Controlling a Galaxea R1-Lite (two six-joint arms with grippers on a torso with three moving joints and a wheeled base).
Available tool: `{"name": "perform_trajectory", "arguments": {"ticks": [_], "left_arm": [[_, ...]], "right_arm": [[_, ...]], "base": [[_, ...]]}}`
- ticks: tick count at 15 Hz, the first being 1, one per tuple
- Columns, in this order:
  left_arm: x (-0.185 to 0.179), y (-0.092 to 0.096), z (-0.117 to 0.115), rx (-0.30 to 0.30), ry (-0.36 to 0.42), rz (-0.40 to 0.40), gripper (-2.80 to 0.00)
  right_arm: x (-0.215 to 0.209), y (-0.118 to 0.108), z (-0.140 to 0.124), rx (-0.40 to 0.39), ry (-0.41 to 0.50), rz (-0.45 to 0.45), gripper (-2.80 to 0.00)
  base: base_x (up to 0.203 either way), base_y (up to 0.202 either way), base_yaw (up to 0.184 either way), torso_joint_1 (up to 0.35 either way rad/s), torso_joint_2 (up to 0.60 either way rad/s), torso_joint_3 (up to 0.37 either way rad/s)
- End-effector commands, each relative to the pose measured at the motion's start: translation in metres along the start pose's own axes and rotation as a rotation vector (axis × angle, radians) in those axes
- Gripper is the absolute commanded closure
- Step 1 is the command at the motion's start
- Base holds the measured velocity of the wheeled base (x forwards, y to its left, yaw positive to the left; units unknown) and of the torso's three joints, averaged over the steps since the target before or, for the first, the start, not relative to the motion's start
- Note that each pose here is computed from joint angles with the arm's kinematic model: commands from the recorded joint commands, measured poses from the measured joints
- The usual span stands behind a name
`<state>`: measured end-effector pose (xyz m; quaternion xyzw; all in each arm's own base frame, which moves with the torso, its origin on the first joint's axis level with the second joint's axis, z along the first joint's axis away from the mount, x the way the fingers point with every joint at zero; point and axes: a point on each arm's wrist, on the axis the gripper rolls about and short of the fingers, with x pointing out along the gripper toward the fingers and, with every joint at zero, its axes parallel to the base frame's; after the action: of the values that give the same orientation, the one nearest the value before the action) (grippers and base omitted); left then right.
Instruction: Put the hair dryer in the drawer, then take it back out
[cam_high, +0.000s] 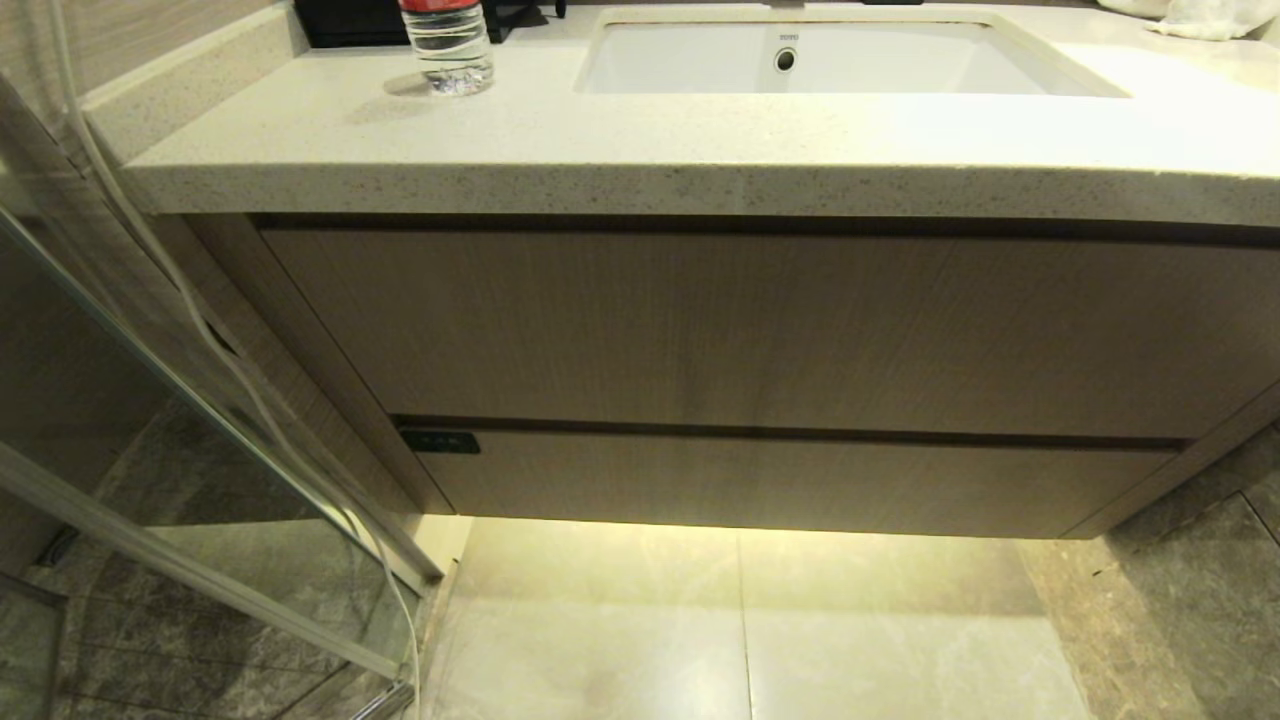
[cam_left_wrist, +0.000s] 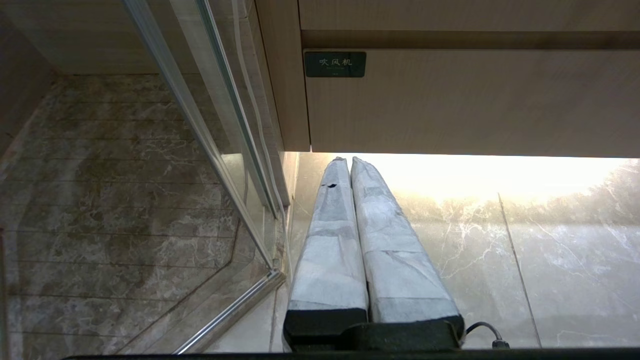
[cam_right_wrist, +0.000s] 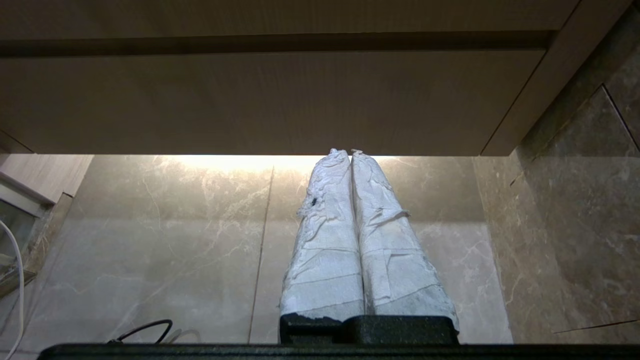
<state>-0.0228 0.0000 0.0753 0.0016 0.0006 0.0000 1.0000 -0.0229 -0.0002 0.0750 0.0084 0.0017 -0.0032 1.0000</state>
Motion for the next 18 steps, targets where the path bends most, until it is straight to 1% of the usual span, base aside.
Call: {"name": "perform_trajectory", "arguments": {"ticks": [1, 18], "left_arm": [[0.0, 0.0, 0.0, 0.0, 0.0, 0.0, 0.0], [0.0, 0.0, 0.0, 0.0, 0.0, 0.0, 0.0]], "right_arm": [[0.0003, 0.0, -0.0004, 0.0, 0.004, 0.0, 0.0], [0.0003, 0.0, -0.0004, 0.0, 0.004, 0.001, 0.0]], "base": [[0.0, 0.0, 0.0, 0.0, 0.0, 0.0], [0.0, 0.0, 0.0, 0.0, 0.0, 0.0]]}}
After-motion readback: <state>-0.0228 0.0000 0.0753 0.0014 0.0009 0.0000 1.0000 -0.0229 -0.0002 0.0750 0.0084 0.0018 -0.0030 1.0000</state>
